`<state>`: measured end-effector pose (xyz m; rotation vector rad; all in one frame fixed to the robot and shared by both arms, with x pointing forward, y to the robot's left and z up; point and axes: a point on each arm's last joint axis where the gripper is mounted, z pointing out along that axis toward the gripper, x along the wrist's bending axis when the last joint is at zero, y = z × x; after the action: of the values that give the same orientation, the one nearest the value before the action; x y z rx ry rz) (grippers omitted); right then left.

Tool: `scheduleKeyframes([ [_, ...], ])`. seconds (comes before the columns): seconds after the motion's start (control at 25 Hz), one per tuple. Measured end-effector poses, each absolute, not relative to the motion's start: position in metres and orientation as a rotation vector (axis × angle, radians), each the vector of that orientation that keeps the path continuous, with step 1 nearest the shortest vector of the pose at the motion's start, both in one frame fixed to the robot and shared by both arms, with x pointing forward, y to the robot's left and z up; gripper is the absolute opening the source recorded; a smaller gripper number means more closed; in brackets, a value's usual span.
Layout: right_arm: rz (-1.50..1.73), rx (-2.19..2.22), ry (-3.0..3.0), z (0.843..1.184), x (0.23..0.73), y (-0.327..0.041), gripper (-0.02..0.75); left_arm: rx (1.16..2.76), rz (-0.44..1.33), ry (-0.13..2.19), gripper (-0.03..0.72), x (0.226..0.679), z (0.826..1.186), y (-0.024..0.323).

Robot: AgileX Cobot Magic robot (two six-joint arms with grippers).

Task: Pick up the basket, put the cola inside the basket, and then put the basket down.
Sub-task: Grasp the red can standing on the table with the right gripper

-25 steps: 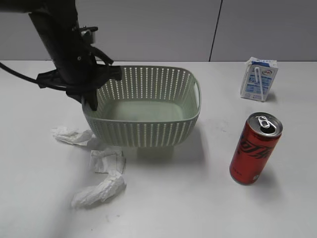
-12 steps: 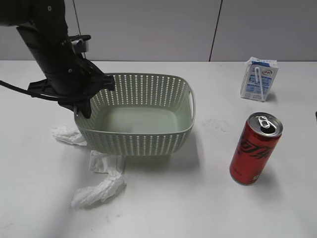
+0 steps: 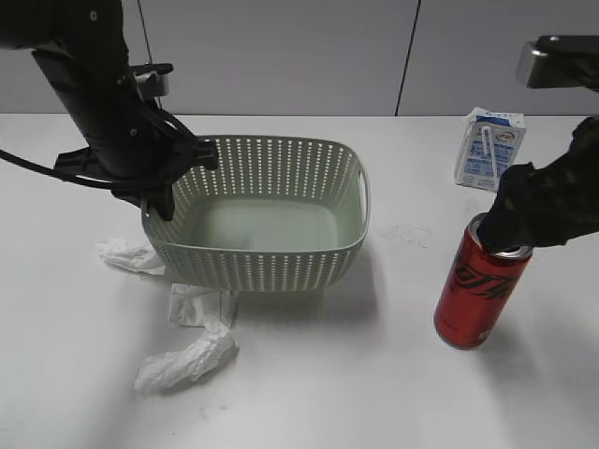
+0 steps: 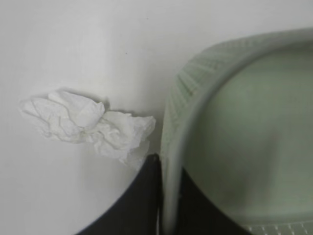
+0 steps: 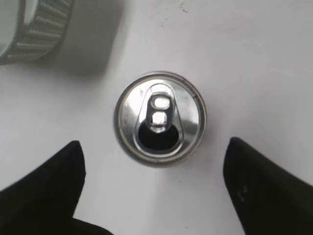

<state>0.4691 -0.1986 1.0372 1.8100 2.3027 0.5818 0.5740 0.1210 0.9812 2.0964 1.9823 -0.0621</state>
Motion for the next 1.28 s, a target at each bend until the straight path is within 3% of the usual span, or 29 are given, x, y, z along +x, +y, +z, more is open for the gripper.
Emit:
scheduleKeyframes([
  [0.72, 0.456, 1.897, 2.293, 0.986, 0.502, -0.188, 0.661, 2.095, -0.065, 1.982, -0.003, 0.574, 0.981, 0.121],
  [0.84, 0.435, 1.903, 2.301, 0.982, 0.503, -0.187, 0.606, 2.096, -0.064, 1.981, -0.003, 0.574, 0.981, 0.121],
  [0.96, 0.432, 1.903, 2.301, 0.982, 0.503, -0.187, 0.496, 2.097, -0.064, 1.980, -0.003, 0.574, 0.981, 0.121],
  [1.28, 0.437, 1.862, 2.304, 1.001, 0.506, -0.188, 0.498, 2.098, -0.064, 1.978, -0.003, 0.574, 0.981, 0.121],
])
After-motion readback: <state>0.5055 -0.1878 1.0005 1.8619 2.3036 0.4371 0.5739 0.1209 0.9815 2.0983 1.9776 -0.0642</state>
